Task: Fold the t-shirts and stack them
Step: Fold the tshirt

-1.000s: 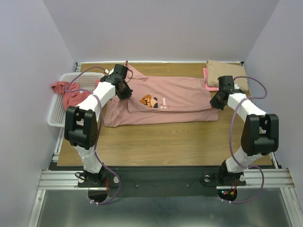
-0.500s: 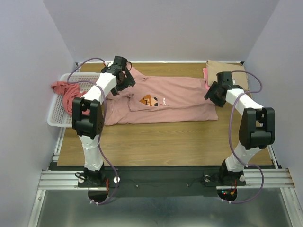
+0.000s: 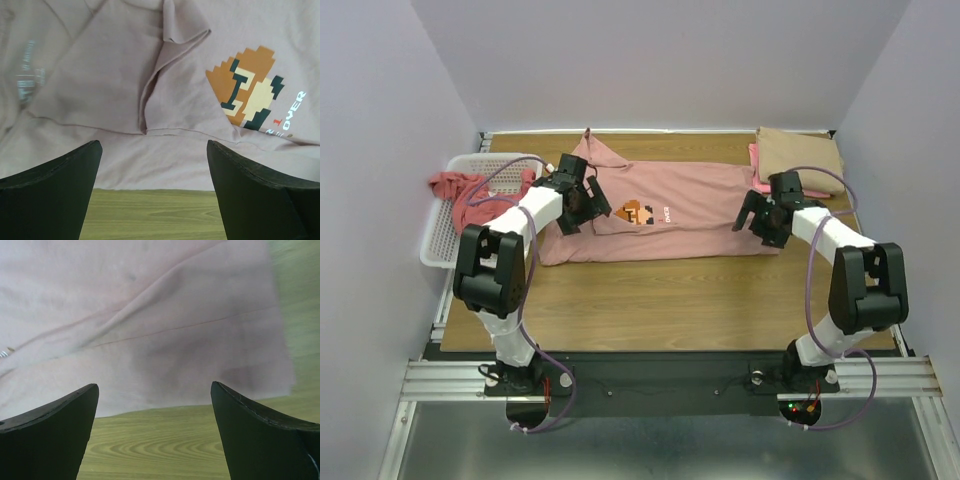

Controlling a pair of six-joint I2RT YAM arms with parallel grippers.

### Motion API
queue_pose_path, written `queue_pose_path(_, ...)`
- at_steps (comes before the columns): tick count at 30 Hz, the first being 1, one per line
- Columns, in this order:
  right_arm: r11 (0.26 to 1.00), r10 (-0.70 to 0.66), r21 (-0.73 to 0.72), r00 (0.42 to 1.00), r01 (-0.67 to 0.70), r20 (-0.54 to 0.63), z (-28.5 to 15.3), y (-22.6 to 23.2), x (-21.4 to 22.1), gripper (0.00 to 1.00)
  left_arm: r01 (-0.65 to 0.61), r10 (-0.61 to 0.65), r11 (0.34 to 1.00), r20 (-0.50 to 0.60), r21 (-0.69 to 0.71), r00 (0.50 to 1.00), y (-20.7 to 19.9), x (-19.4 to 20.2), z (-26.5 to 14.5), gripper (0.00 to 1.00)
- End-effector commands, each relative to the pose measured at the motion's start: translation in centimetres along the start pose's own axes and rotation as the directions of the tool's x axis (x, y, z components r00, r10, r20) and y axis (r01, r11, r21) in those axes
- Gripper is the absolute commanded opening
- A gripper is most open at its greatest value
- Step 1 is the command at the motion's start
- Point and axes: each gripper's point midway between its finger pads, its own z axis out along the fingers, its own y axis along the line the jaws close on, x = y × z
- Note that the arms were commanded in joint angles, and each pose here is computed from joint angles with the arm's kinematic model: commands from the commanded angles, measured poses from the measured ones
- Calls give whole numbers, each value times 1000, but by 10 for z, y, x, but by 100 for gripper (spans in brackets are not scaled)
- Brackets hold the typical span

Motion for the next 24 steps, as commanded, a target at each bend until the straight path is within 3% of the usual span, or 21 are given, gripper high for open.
queue_pose_path(1,996,-61,-66,998,60,-15,14,20,7,100,-16,16,996,2,87,1000,-21,0,10,99)
queue_pose_path(11,998,-61,3,998,61,-20,25,5,14,100,-39,40,999,-28,28,999,-21,-5,43,98)
queue_pose_path(24,998,-58,37,998,59,-26,30,-2,18,100,-42,48,992,-45,120,998,-48,-7,56,98)
